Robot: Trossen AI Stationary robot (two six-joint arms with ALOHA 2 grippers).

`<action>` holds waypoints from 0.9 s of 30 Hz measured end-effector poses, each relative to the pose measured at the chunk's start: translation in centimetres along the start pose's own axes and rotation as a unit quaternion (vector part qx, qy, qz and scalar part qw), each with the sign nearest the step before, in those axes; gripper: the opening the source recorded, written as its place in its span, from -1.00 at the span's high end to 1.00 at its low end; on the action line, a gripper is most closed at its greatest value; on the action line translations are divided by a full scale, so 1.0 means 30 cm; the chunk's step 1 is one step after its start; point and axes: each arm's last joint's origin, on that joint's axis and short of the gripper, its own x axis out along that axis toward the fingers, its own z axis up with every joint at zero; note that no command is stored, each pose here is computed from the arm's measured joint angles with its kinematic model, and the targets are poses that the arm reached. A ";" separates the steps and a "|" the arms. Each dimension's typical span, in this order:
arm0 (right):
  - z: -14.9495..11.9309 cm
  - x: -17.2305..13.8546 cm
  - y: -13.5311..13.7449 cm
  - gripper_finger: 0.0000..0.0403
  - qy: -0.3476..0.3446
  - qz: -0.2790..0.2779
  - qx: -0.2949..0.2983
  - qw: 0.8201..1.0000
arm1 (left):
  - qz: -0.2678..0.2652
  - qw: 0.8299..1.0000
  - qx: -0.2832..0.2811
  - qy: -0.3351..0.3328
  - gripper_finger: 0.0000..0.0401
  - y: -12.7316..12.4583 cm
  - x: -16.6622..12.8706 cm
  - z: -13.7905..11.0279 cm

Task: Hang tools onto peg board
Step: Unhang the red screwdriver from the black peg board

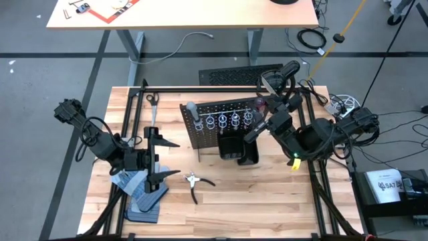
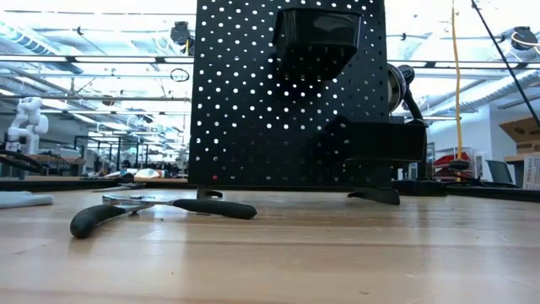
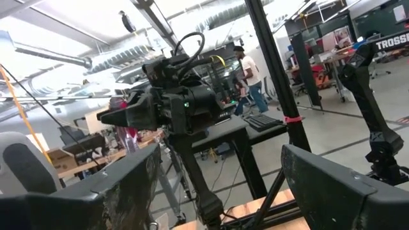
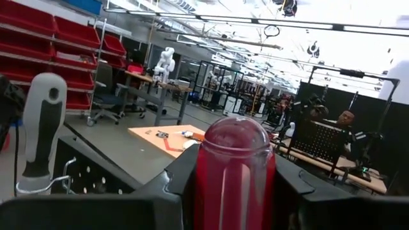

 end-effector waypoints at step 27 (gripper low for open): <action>0.097 0.005 -0.069 0.44 -0.032 -0.011 0.019 0.999 | -0.006 1.000 0.007 0.010 -0.66 -0.005 0.001 -0.008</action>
